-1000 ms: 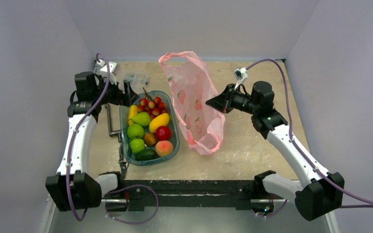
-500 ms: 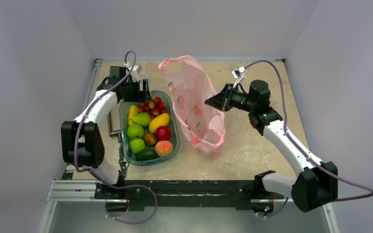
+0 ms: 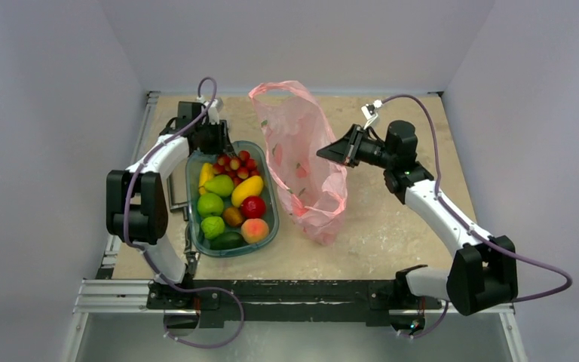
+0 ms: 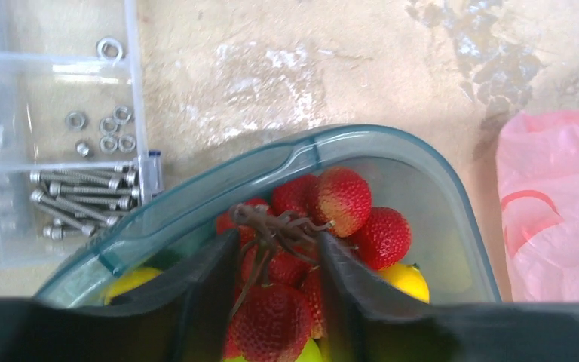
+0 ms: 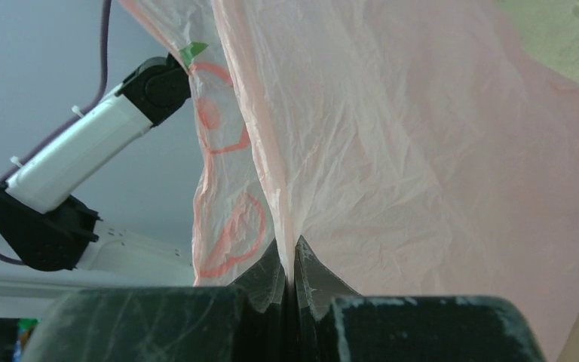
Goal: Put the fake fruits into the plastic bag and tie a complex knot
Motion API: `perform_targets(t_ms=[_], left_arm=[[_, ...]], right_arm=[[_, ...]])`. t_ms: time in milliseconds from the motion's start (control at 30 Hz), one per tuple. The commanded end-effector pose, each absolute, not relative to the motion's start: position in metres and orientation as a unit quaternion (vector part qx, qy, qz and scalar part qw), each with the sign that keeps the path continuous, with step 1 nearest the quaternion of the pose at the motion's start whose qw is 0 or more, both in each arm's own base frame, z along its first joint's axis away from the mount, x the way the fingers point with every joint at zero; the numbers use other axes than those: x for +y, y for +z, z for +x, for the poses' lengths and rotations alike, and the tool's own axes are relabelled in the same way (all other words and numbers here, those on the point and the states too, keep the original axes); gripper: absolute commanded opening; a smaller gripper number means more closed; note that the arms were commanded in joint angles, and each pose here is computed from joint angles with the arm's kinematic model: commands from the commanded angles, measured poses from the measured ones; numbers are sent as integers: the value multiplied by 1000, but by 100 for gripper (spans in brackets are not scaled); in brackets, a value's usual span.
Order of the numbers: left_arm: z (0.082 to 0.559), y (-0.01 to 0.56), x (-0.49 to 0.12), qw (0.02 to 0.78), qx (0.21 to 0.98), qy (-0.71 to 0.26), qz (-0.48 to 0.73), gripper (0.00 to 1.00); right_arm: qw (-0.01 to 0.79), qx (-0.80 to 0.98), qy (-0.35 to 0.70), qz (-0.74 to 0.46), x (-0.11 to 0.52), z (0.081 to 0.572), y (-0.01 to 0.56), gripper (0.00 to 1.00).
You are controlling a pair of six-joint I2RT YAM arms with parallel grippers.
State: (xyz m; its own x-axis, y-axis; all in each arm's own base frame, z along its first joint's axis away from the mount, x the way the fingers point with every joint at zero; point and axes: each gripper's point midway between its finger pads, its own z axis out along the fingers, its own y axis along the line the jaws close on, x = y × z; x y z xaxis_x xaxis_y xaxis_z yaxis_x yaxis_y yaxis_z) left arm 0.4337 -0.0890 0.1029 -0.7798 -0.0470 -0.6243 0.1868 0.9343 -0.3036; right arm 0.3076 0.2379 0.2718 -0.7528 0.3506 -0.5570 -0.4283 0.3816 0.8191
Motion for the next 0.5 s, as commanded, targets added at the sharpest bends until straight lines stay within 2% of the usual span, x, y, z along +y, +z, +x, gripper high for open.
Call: perform_targets(t_ms=[0, 67, 167, 300, 467], left_arm=[[448, 125, -109, 367, 901, -222, 58, 23], [442, 131, -108, 364, 903, -219, 62, 0], [425, 157, -104, 380, 895, -222, 68, 0], [399, 219, -99, 435, 865, -238, 76, 0], [349, 311, -125, 512, 791, -292, 165, 0]], right_arm=[[341, 724, 600, 2, 240, 305, 298, 0], [334, 729, 597, 12, 239, 304, 291, 0], [330, 740, 585, 42, 233, 308, 276, 0], [314, 747, 580, 88, 225, 314, 259, 0], [311, 749, 576, 104, 222, 320, 251, 0]])
